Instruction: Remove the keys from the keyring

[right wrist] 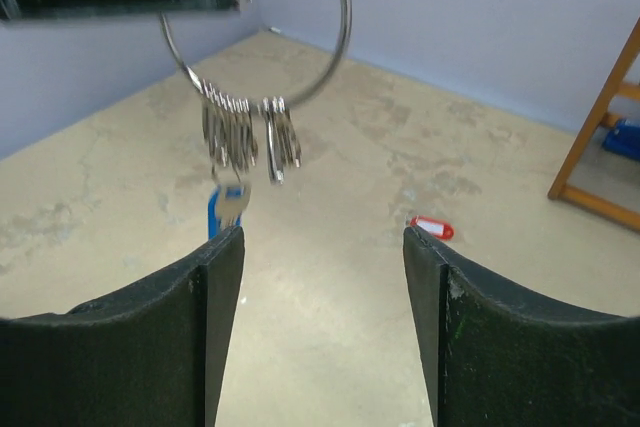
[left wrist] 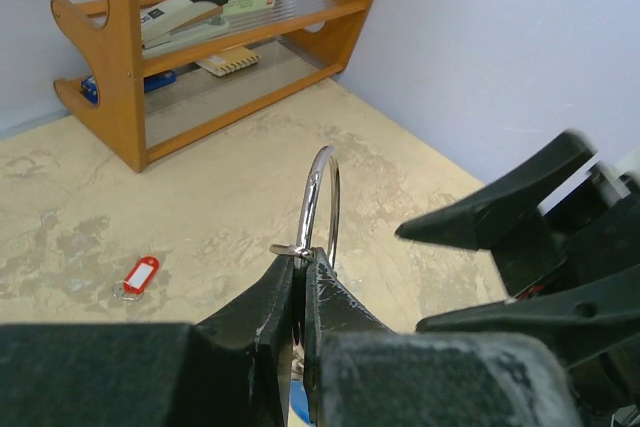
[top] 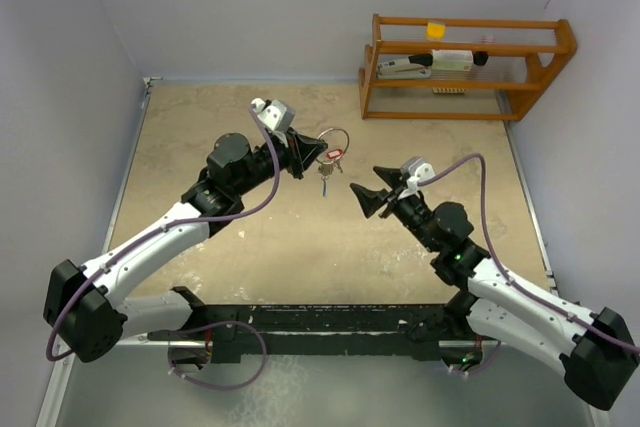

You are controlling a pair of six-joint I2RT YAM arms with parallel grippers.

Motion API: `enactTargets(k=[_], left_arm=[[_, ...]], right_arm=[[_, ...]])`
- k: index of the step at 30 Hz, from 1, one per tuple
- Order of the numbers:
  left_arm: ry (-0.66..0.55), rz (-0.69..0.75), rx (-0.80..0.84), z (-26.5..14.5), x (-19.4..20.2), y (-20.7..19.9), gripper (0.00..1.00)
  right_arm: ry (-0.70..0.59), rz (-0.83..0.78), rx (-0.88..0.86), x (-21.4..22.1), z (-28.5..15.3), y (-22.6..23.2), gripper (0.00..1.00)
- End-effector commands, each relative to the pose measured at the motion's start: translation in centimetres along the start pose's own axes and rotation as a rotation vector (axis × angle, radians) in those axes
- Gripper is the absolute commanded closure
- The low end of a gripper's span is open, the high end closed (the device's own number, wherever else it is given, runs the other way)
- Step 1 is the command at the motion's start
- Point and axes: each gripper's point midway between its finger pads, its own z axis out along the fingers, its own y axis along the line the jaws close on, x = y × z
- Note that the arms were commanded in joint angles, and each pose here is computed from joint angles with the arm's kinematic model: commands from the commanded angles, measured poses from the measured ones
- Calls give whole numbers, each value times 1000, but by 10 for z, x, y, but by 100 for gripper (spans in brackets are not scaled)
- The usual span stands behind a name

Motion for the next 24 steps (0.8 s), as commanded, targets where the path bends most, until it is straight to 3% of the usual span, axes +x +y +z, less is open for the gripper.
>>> enactTargets(k=[1, 10, 18, 24], left_arm=[[-163, 5, 26, -10, -59, -17, 100], [-214, -11, 48, -15, -75, -27, 100], [-222, -15, 52, -17, -77, -31, 100], [-215, -15, 68, -19, -76, -37, 100]], right_arm=[[-150, 6, -54, -8, -4, 12, 34], [-208, -62, -48, -4, 3, 33, 37], [-227, -122, -52, -4, 22, 49, 29], [-246, -147, -25, -7, 34, 50, 28]])
